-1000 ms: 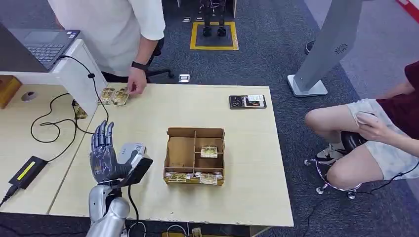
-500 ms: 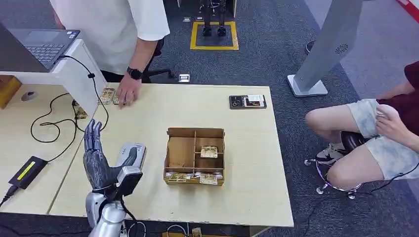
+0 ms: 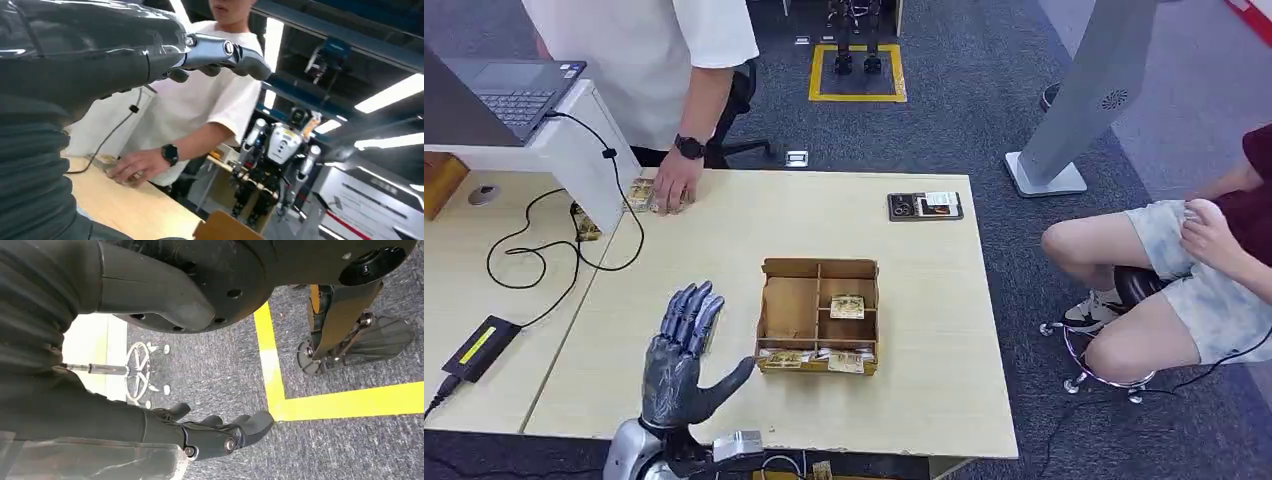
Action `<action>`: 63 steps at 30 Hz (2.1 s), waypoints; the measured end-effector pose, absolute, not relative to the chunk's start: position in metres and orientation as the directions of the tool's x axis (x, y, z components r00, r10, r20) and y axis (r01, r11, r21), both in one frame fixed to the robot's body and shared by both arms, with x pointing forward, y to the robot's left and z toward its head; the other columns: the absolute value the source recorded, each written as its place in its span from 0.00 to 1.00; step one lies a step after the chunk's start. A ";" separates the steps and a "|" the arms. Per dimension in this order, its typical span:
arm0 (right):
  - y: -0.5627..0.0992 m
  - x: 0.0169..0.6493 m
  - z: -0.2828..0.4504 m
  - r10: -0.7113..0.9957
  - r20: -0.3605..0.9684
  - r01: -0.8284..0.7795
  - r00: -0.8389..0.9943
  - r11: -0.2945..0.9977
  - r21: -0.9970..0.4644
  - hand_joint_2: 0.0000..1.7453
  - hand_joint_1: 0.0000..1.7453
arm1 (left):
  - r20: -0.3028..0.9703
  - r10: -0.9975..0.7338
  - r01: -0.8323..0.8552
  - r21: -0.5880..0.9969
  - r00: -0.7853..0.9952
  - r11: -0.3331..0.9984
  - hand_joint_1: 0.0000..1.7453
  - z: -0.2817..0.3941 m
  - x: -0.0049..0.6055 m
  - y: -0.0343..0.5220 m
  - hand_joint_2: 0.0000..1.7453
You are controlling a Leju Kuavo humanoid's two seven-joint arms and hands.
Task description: Pass the card to the sensor for recognition and then transmit it.
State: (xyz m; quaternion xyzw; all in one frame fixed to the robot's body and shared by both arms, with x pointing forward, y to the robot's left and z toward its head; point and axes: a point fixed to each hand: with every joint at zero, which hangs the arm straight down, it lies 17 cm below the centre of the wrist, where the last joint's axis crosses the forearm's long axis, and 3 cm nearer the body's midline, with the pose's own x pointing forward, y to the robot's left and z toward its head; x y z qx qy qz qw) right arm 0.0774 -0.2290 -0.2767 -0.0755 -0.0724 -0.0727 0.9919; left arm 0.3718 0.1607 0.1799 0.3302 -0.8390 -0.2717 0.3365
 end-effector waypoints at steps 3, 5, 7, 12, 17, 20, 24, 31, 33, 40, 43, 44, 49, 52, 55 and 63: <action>-0.230 0.078 -0.277 -0.136 0.155 0.157 0.979 0.978 -0.139 1.00 0.00 | 0.359 -0.723 -0.342 0.700 -0.590 0.627 0.00 0.176 0.365 0.146 1.00; -0.230 0.078 -0.277 -0.133 0.156 0.155 0.979 0.978 -0.139 1.00 0.00 | 0.348 -0.707 -0.319 0.710 -0.616 0.628 0.00 0.174 0.361 0.135 1.00; -0.230 0.078 -0.277 -0.131 0.157 0.153 0.979 0.978 -0.140 1.00 0.00 | 0.341 -0.696 -0.297 0.723 -0.632 0.624 0.00 0.171 0.356 0.124 1.00; -0.230 0.079 -0.277 -0.126 0.160 0.149 0.979 0.979 -0.140 1.00 0.00 | 0.304 -0.686 -0.268 0.758 -0.662 0.595 0.00 0.164 0.350 0.105 1.00; -0.230 0.079 -0.276 -0.124 0.161 0.147 0.979 0.979 -0.140 1.00 0.00 | 0.297 -0.676 -0.249 0.770 -0.675 0.587 0.00 0.159 0.346 0.097 1.00; -0.230 0.079 -0.276 -0.123 0.161 0.146 0.979 0.979 -0.141 1.00 0.00 | 0.277 -0.679 -0.249 0.784 -0.679 0.569 0.00 0.156 0.346 0.094 1.00; -0.230 0.079 -0.276 -0.121 0.161 0.144 0.979 0.980 -0.141 1.00 0.00 | 0.254 -0.687 -0.242 0.807 -0.681 0.538 0.00 0.147 0.346 0.089 1.00; -0.230 0.080 -0.276 -0.124 0.161 0.147 0.979 0.979 -0.140 1.00 0.00 | 0.228 -0.749 -0.229 0.861 -0.622 0.453 0.00 0.123 0.358 0.086 1.00; -0.229 0.079 -0.276 -0.125 0.161 0.148 0.979 0.979 -0.140 1.00 0.00 | 0.216 -0.767 -0.231 0.874 -0.604 0.428 0.00 0.118 0.363 0.086 1.00; -0.229 0.078 -0.277 -0.122 0.156 0.144 0.980 0.980 -0.140 1.00 0.00 | 0.138 -0.828 -0.260 0.910 -0.544 0.323 0.00 0.105 0.376 0.090 1.00; -0.229 0.078 -0.277 -0.128 0.155 0.150 0.980 0.979 -0.139 1.00 0.00 | 0.104 -0.849 -0.275 0.919 -0.519 0.281 0.00 0.101 0.380 0.093 1.00; -0.229 0.078 -0.277 -0.129 0.154 0.151 0.980 0.979 -0.139 1.00 0.00 | 0.097 -0.854 -0.278 0.921 -0.511 0.271 0.00 0.100 0.381 0.094 1.00; -0.229 0.079 -0.276 -0.135 0.160 0.157 0.978 0.978 -0.137 1.00 0.00 | 0.074 -0.886 -0.287 0.931 -0.458 0.226 0.00 0.093 0.387 0.102 1.00; -0.229 0.080 -0.276 -0.136 0.165 0.159 0.977 0.978 -0.138 1.00 0.00 | 0.087 -0.897 -0.282 0.932 -0.434 0.227 0.00 0.092 0.388 0.104 1.00; -0.229 0.080 -0.276 -0.139 0.165 0.163 0.976 0.977 -0.138 1.00 0.00 | 0.104 -0.906 -0.274 0.933 -0.411 0.232 0.00 0.091 0.389 0.104 1.00; -0.229 0.078 -0.277 -0.149 0.159 0.172 0.976 0.975 -0.137 1.00 0.00 | 0.120 -0.927 -0.250 0.944 -0.355 0.218 0.00 0.084 0.390 0.105 1.00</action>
